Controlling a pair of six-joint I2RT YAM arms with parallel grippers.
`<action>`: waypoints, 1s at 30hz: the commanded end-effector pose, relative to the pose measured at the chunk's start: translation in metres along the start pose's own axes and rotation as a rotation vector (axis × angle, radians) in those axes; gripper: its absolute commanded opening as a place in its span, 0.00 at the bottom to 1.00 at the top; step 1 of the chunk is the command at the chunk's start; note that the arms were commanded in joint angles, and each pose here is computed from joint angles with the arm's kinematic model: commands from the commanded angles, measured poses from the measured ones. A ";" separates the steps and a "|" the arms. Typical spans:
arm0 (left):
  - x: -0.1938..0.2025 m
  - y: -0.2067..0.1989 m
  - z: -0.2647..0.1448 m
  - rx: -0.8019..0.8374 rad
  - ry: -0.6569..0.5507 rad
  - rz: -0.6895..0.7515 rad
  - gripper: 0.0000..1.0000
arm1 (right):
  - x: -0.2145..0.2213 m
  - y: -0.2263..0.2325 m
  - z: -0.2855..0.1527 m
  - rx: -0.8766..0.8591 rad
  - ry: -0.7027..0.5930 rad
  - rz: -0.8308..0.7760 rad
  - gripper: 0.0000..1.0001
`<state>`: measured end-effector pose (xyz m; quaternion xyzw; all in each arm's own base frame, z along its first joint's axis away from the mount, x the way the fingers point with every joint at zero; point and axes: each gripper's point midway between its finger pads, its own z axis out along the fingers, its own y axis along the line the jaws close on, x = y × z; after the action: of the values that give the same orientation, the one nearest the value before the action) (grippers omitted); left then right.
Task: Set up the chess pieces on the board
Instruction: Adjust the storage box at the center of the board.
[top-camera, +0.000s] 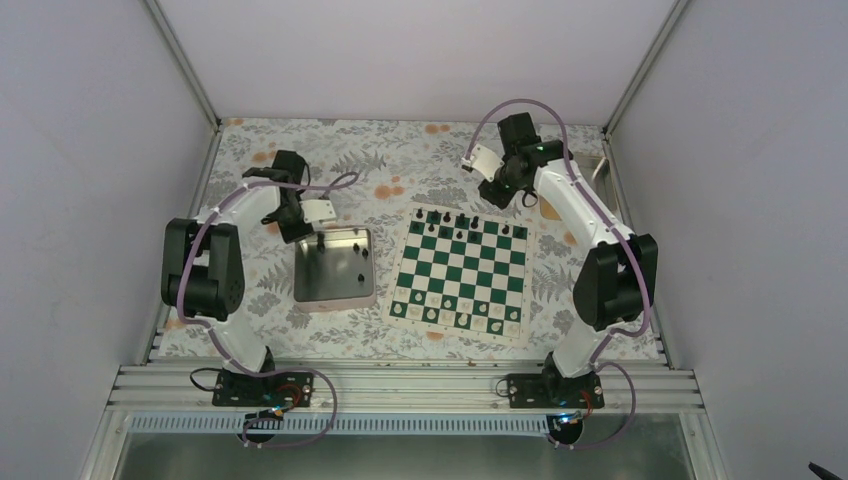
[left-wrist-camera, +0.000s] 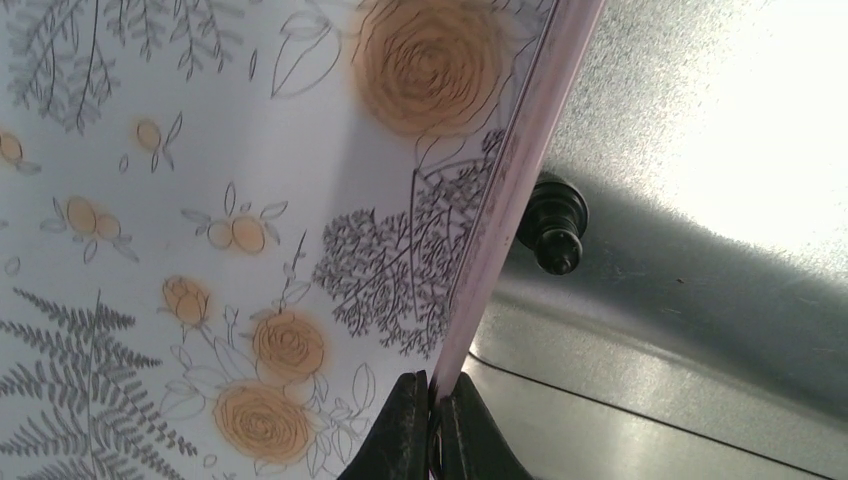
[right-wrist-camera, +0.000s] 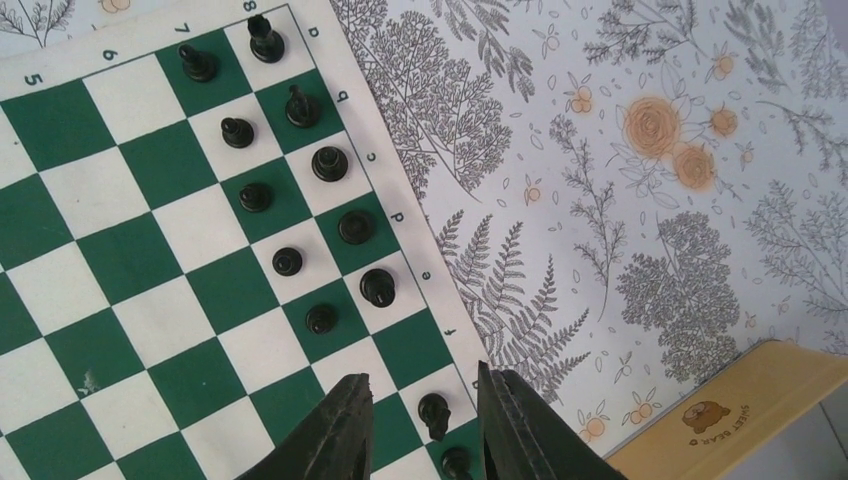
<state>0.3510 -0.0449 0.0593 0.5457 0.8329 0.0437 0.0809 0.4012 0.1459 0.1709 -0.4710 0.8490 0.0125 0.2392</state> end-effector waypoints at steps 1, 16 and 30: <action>0.045 -0.019 0.016 0.124 0.148 -0.109 0.02 | -0.016 0.001 -0.008 0.013 -0.032 -0.014 0.30; 0.056 -0.046 0.019 0.263 0.168 -0.540 0.02 | -0.034 0.008 -0.006 0.010 -0.041 -0.035 0.29; 0.056 -0.063 0.011 0.299 0.172 -0.654 0.02 | -0.037 0.008 -0.010 0.027 -0.052 -0.028 0.27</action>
<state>0.3362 -0.0136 0.0576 0.2745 0.9599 -0.0126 0.0554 0.4045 0.1708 0.1862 -0.4828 0.8374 0.0101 0.2561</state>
